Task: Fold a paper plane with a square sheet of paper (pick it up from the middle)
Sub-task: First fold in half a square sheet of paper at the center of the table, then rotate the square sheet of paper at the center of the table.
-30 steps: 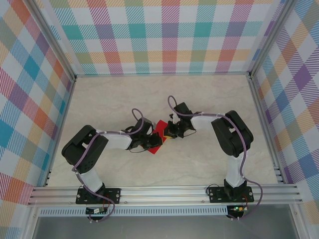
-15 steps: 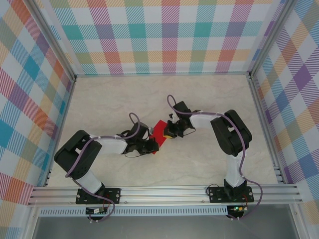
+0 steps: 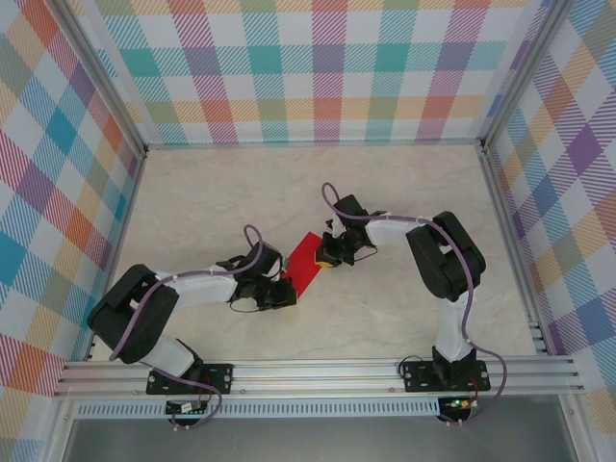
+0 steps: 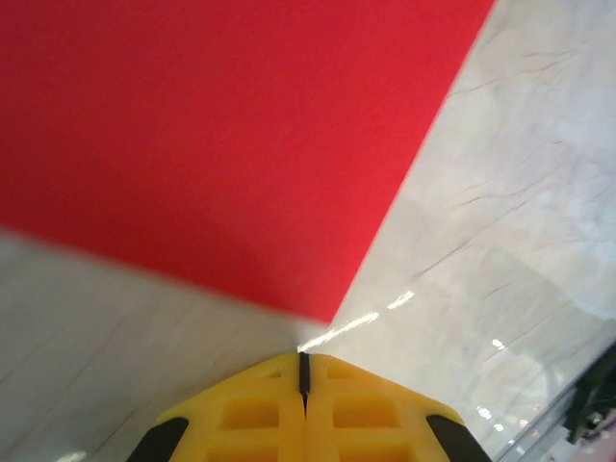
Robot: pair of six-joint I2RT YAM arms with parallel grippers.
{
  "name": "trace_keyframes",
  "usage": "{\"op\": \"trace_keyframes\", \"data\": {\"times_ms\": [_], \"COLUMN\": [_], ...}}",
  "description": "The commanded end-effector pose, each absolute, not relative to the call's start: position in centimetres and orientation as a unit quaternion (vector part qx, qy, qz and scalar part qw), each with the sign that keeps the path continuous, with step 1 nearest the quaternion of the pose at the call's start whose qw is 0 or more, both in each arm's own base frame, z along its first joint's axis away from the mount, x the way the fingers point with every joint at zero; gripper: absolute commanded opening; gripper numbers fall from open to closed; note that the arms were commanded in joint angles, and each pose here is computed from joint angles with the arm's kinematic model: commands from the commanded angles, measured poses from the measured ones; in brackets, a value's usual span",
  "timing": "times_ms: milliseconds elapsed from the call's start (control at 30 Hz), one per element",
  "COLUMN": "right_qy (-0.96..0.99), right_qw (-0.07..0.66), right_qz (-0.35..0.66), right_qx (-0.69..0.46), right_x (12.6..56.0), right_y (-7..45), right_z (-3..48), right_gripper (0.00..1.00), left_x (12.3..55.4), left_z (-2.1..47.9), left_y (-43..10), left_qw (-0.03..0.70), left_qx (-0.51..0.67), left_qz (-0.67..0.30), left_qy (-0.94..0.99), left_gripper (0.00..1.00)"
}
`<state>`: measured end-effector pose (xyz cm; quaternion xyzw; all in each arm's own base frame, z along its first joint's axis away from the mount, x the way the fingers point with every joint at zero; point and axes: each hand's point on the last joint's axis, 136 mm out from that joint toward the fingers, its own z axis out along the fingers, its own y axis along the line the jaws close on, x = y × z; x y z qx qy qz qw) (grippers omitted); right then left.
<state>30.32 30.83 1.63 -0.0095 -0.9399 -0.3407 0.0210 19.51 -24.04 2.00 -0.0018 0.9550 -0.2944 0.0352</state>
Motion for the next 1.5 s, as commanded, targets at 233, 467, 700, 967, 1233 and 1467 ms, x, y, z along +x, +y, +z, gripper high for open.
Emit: {"op": "trace_keyframes", "data": {"times_ms": [233, 467, 700, 967, 1233, 1467], "right_qy": [-0.952, -0.957, -0.963, -0.958, -0.958, -0.962], "right_qw": [-0.075, -0.051, -0.023, 0.037, 0.011, -0.066], "right_qz": [-0.292, -0.271, -0.24, -0.205, -0.164, -0.214], "right_qx": [0.058, 0.092, 0.118, 0.196, 0.237, 0.153], "right_x": [31.0, 28.4, 26.9, 23.0, 22.3, 25.2], "right_y": [33.2, 37.9, 39.4, 36.6, 30.6, 32.5], "right_z": [6.7, 4.8, 2.3, -0.1, 2.0, 6.3], "right_gripper": [0.0, 0.0, 0.0, 0.0, 0.03, 0.33], "left_x": [24.9, 27.4, 27.3, 27.5, 27.9, 27.9], "left_z": [8.9, 9.0, 7.5, 7.1, 7.0, 7.2], "left_y": [-15.1, -8.9, -6.8, -6.5, -8.5, -11.3], "left_qw": [0.186, 0.222, 0.212, 0.214, 0.206, 0.184], "left_qx": [-0.102, -0.216, -0.255, -0.26, -0.228, -0.201], "left_qz": [-0.167, -0.137, -0.118, -0.111, -0.161, -0.23], "left_qy": [0.963, 0.941, 0.936, 0.935, 0.938, 0.934], "left_gripper": [0.29, 0.6, 0.77, 0.86, 1.0, 1.0]}}
